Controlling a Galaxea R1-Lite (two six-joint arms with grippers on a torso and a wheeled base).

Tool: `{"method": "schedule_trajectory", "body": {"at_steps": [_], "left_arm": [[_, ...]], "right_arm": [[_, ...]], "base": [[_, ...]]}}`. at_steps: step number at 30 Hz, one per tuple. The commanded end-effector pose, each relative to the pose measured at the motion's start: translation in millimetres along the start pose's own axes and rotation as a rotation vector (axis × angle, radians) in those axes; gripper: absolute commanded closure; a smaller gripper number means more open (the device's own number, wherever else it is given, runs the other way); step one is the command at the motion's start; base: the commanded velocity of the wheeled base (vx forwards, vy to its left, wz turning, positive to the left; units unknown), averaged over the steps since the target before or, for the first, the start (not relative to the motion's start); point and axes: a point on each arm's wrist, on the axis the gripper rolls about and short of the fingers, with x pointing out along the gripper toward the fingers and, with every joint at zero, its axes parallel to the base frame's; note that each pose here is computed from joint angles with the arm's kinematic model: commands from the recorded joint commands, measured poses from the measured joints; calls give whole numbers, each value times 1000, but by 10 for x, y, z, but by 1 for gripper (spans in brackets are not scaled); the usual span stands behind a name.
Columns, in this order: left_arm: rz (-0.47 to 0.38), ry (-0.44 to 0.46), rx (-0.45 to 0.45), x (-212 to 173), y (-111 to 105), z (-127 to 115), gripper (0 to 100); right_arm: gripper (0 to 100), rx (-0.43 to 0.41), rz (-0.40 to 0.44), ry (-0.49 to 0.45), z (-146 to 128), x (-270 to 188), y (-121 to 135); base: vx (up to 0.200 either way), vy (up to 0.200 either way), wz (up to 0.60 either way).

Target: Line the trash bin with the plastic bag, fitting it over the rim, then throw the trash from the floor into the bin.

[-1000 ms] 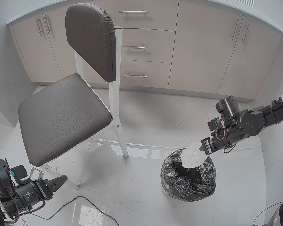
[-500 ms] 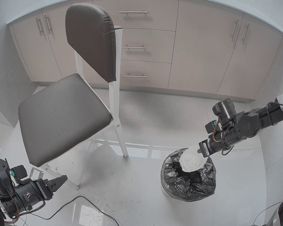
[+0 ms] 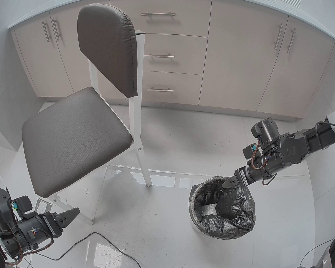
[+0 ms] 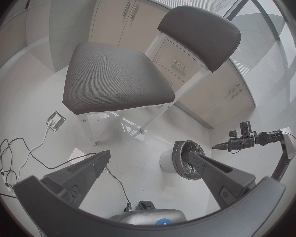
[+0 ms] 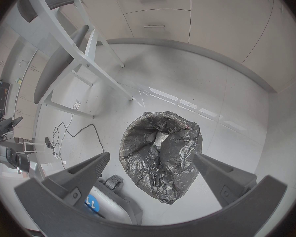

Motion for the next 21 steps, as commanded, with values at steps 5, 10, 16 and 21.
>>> {"method": "schedule_trajectory", "body": {"at_steps": [5, 10, 16, 21], "left_arm": [[1, 1, 0, 2, 0, 0, 0], [1, 1, 0, 2, 0, 0, 0], [1, 1, 0, 2, 0, 0, 0], [1, 1, 0, 2, 0, 0, 0]], "right_arm": [[0, -11, 6, -10, -20, 30, 42], [100, -22, 9, -32, -33, 136, 70], [100, -22, 11, -3, -82, 393, 57], [100, -11, 7, -12, -148, 732, 18]], "base": [[0, 0, 0], [0, 0, 0], [0, 0, 0], [0, 0, 0]]}}
